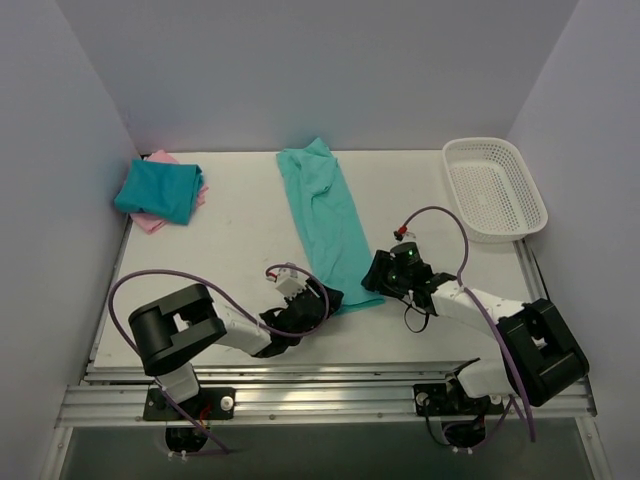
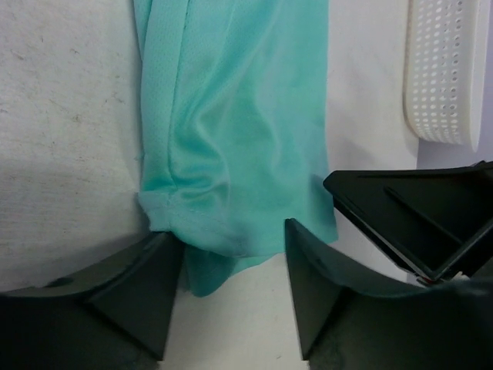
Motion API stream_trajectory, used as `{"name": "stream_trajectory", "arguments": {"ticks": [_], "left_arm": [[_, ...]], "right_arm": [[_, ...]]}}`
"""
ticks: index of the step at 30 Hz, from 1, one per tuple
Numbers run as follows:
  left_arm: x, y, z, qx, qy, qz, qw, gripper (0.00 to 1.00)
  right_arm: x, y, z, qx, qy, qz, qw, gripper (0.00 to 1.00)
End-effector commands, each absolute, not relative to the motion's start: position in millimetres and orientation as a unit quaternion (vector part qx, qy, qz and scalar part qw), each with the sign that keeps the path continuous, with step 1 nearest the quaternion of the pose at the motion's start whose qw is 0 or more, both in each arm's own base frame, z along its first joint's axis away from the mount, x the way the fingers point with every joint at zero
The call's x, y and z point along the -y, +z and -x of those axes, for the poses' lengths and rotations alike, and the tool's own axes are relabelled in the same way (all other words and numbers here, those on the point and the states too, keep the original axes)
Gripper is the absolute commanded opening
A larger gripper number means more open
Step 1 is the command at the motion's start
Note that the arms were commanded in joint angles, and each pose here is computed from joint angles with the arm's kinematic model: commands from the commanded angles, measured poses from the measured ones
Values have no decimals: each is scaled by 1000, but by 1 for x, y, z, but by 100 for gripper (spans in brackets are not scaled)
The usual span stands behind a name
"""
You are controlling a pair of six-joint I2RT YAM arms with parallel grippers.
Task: Fold and stack the t-shirts
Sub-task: Fold the tshirt
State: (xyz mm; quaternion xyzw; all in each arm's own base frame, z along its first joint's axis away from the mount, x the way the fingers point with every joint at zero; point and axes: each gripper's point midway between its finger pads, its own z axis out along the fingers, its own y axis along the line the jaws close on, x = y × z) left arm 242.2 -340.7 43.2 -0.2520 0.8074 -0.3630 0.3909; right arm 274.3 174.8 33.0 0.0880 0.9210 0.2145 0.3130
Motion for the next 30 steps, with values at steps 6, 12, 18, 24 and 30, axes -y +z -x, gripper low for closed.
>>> {"name": "stream_trajectory", "arguments": {"ticks": [6, 12, 18, 24, 30], "left_arm": [[348, 8, -226, -833, -367, 219, 351, 30], [352, -1, -227, -840, -358, 211, 350, 2], [348, 1, -228, -836, -361, 202, 360, 2], [335, 10, -226, -847, -343, 180, 365, 2], [299, 16, -215, -860, -301, 168, 376, 2]], "right_arm": [[-170, 23, -267, -923, 214, -93, 307, 44], [-169, 18, -264, -923, 215, -94, 304, 43], [-168, 18, -261, -922, 219, -95, 305, 39], [-171, 18, -257, -920, 229, -96, 302, 4], [-171, 23, -251, -915, 242, -99, 306, 0]]}}
